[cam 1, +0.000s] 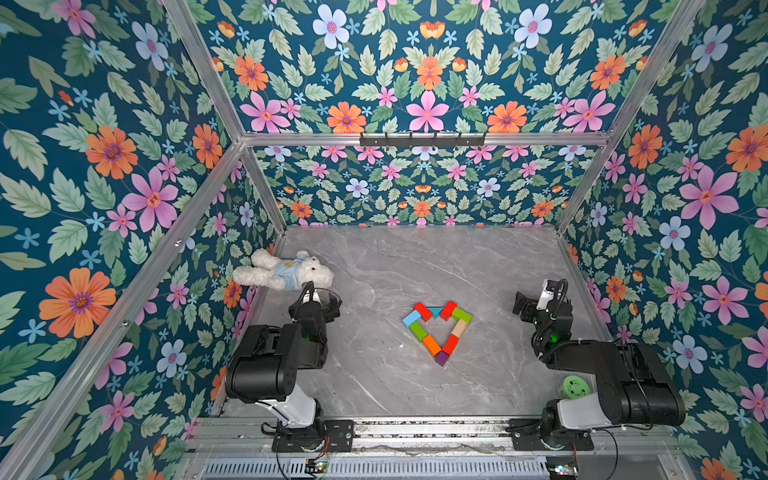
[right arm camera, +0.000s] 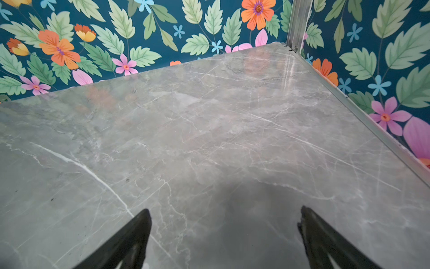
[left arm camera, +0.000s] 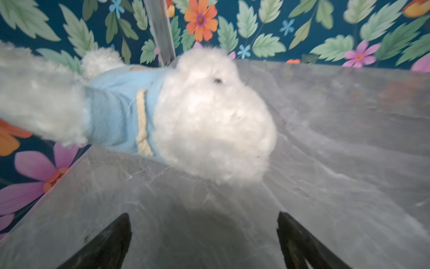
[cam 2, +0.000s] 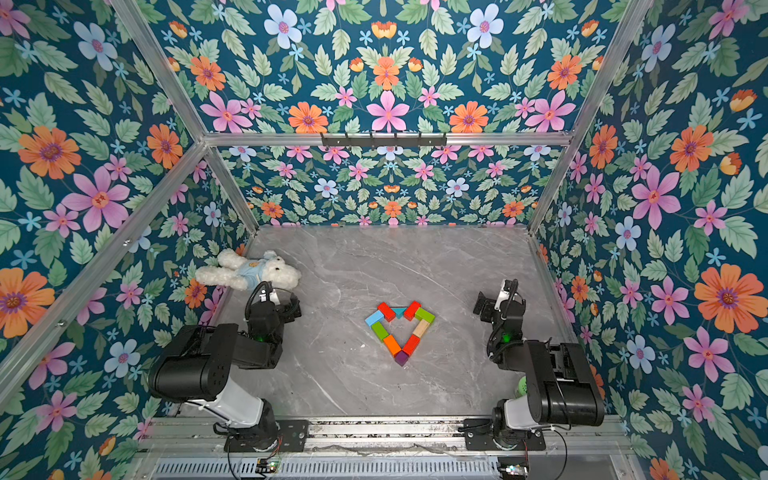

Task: Assemble a heart with building blocks
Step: Reset both arms

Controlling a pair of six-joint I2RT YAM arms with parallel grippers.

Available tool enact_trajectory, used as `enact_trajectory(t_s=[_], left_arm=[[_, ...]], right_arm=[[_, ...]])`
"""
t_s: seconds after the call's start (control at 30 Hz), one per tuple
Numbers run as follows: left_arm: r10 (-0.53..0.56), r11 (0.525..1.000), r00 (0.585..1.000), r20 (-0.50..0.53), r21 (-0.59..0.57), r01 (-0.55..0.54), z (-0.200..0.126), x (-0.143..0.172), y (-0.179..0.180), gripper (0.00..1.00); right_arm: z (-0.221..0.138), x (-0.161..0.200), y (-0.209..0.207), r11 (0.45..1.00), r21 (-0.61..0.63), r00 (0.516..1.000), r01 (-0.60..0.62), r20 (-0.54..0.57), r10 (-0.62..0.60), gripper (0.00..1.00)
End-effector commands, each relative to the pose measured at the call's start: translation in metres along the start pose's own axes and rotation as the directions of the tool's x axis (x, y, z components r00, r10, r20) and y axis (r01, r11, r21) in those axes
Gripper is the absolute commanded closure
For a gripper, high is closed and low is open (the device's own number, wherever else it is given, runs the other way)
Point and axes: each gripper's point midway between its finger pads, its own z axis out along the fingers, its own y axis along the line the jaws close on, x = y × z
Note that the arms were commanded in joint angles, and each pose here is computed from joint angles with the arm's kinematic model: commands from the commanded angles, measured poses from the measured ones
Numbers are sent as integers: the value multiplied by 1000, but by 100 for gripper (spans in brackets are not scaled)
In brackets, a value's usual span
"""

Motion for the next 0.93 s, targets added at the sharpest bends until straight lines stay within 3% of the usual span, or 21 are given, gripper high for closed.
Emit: enact_trajectory(t_s=[0.0,0.9], left_arm=[[-15,1000,995,98,12,14,-2,-24,-1,1],[-5,1000,995,102,16,4,-4,-24,-3,1]], right_arm=[[0,-11,4,1000,-20,999,10,45,-9,1],[0,-12,4,1000,-20,999,10,48,-9,1]])
